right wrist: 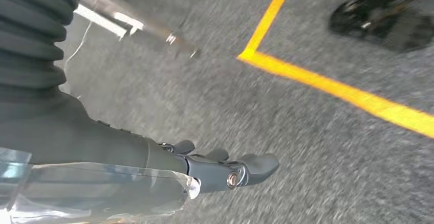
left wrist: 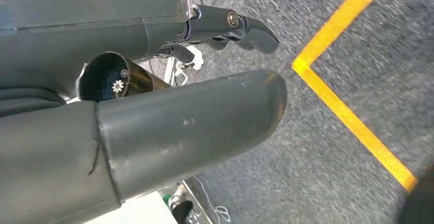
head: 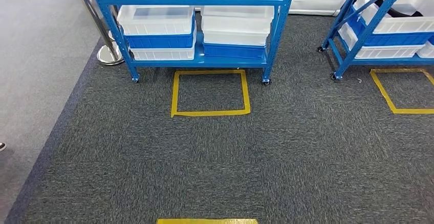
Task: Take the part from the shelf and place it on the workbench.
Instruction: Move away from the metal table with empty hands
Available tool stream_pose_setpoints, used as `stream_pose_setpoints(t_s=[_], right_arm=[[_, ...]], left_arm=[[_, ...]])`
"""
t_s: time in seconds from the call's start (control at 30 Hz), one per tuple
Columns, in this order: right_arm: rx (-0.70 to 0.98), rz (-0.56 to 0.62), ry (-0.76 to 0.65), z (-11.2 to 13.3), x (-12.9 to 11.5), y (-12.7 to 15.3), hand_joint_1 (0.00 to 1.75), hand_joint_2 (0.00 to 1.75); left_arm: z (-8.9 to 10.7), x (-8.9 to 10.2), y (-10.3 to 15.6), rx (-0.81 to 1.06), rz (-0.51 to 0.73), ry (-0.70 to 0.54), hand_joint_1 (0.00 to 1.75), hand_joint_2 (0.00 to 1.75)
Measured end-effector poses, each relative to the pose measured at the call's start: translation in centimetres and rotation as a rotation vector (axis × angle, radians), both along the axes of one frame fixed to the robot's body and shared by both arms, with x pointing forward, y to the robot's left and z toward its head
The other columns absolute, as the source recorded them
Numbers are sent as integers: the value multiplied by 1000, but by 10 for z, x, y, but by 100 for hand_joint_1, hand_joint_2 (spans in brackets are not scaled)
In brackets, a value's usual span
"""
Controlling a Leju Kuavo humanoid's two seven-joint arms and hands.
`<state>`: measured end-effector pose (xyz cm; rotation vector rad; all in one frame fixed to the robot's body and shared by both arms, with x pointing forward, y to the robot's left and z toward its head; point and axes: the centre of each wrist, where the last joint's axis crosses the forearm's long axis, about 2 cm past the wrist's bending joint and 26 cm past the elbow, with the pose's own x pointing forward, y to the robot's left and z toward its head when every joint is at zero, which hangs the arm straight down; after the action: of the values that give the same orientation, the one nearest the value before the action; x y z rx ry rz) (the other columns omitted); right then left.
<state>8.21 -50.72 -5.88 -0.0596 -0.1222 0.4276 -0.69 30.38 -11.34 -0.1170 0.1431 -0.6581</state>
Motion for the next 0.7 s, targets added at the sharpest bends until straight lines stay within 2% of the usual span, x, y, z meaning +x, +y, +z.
stream_pose_setpoints(t_s=[0.7], right_arm=[[6, -45, 25, -2, -7, 1, 0, 0]], left_arm=[[0, 0, 0, -13, -12, 2, 0, 0]])
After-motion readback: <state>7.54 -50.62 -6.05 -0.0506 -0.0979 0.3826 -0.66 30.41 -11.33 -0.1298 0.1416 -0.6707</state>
